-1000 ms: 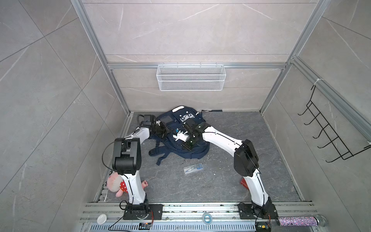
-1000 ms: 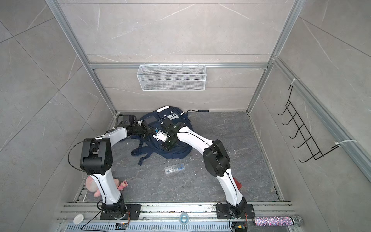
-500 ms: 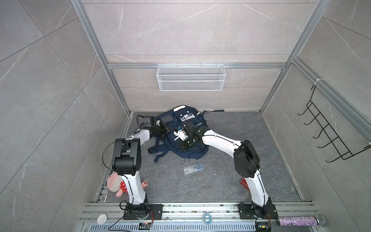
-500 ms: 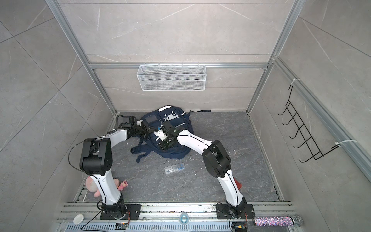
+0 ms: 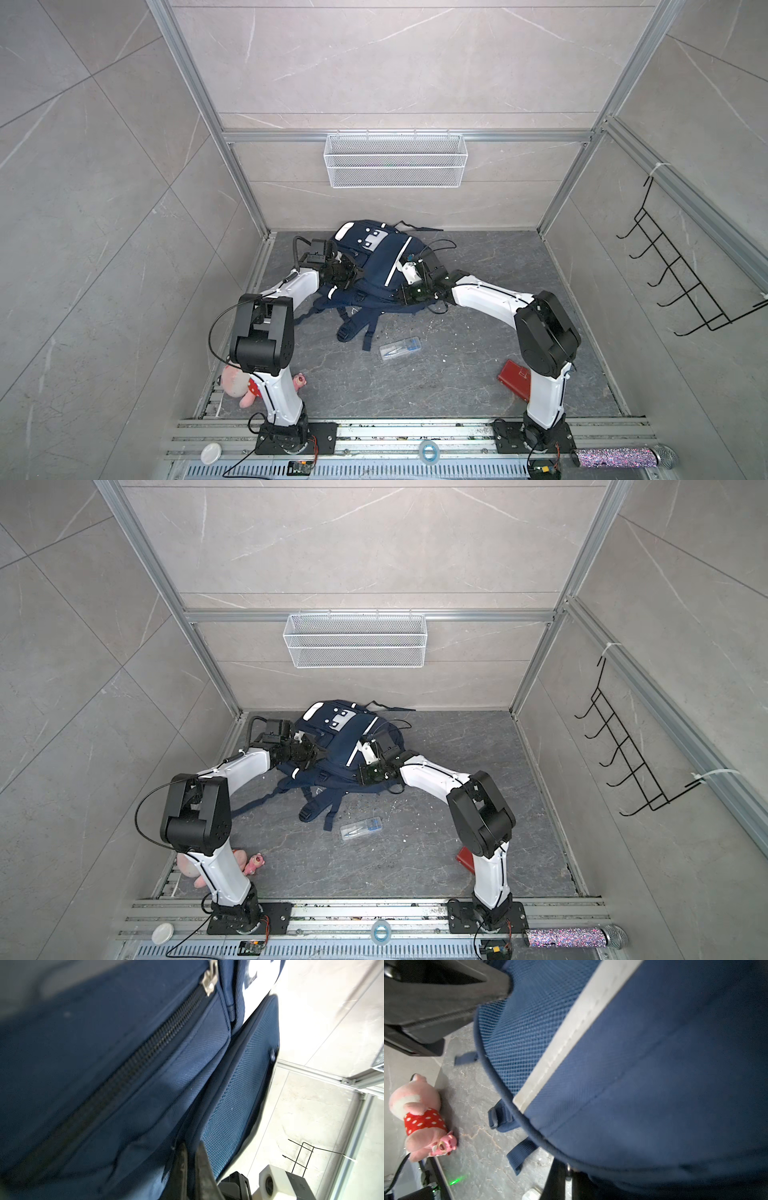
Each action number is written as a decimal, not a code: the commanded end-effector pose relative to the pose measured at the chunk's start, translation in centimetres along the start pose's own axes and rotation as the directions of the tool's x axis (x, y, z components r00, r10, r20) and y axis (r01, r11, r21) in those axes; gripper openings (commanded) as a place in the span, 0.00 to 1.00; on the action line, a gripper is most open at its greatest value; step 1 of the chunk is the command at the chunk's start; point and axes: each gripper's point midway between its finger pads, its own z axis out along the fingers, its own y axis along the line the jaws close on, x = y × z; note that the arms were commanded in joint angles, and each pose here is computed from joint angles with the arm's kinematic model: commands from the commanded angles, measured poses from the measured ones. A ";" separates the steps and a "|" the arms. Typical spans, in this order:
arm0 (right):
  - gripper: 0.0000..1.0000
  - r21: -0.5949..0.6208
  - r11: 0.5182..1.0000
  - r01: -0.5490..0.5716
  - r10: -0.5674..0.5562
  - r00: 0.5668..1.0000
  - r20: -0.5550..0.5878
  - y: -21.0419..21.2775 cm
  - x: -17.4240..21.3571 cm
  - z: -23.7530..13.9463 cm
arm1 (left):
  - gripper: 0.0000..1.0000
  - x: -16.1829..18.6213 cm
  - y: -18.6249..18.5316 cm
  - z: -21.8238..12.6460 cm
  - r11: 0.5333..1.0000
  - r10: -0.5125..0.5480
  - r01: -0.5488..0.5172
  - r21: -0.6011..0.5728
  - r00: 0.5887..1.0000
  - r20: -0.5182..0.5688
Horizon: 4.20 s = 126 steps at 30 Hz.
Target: Pack the student bag
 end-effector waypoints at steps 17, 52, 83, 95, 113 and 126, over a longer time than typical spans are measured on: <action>0.00 -0.200 0.956 0.213 -0.179 0.968 0.174 6.7 -4.9 -0.5 | 0.00 6.7 -5.5 2.7 0.997 0.032 -0.017 0.080 0.980 -0.195; 1.00 0.098 0.881 -0.463 0.422 0.862 0.280 -11.0 -1.2 -15.3 | 0.86 15.3 -0.3 -7.0 0.497 0.794 -0.859 -0.125 0.509 -0.333; 1.00 0.295 0.689 -0.662 0.613 0.749 0.250 -15.0 7.3 -17.0 | 0.93 21.2 11.7 3.7 -0.056 0.678 -0.997 -0.056 0.004 -0.735; 1.00 0.259 0.696 -0.670 0.624 0.742 0.244 -15.5 6.0 -15.6 | 0.73 23.0 13.5 4.2 -0.069 0.649 -0.997 -0.021 -0.029 -0.760; 1.00 0.216 0.693 -0.688 0.639 0.725 0.256 -15.9 5.3 -14.9 | 0.71 23.9 16.1 0.9 0.012 0.566 -0.999 -0.052 0.049 -0.823; 1.00 0.197 0.704 -0.682 0.635 0.729 0.256 -15.9 3.6 -14.5 | 0.61 24.1 15.8 0.0 0.046 0.572 -0.995 -0.087 0.097 -0.814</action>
